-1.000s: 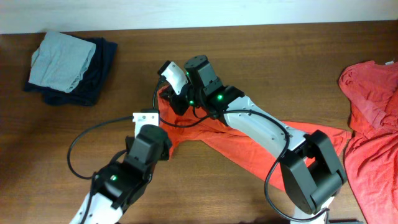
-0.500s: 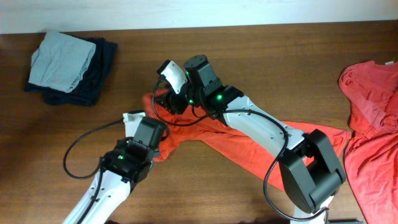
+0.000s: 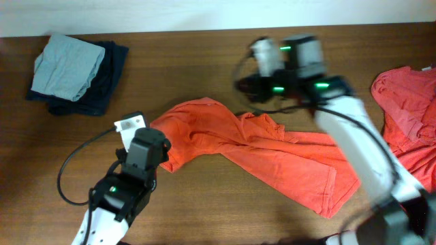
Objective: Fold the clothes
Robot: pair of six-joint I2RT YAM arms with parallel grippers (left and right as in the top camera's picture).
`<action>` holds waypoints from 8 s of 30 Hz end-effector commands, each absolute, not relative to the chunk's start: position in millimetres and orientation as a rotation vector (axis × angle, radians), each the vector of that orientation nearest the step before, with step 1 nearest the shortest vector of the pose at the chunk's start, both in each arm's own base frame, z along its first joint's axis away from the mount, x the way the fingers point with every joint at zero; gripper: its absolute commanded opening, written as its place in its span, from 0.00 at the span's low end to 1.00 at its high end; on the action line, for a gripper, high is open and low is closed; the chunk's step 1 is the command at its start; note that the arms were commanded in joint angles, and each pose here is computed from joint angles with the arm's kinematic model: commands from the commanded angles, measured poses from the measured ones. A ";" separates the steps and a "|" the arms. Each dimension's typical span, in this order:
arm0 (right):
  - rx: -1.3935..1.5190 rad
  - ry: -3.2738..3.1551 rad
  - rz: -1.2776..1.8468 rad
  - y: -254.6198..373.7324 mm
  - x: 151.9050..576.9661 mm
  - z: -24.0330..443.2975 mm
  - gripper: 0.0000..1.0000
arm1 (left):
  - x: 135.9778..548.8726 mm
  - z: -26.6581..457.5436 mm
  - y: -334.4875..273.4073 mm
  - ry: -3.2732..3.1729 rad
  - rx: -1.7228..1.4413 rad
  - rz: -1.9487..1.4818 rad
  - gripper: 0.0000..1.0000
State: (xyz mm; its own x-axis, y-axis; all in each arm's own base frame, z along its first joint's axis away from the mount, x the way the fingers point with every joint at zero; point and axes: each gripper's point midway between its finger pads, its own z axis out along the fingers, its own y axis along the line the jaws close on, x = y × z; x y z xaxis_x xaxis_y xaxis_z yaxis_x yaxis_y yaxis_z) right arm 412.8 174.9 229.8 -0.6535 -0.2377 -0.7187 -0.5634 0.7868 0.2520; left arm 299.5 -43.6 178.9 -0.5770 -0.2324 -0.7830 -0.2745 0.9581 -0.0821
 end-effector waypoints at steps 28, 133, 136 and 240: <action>-0.063 3.062 0.420 15.4 270.6 110.7 0.75 | 395.3 371.5 -40.4 1.288 -0.462 -0.418 0.00; -0.406 2.905 0.387 88.2 331.5 132.2 0.04 | 393.9 404.0 -24.1 1.187 -0.453 -0.408 0.01; -0.414 2.845 0.380 89.6 341.7 167.6 0.04 | 393.6 404.8 -23.8 1.183 -0.453 -0.408 0.01; -0.172 1.637 -0.054 9.6 214.7 606.9 0.04 | 199.9 680.7 -1.7 0.604 -0.268 -0.491 0.01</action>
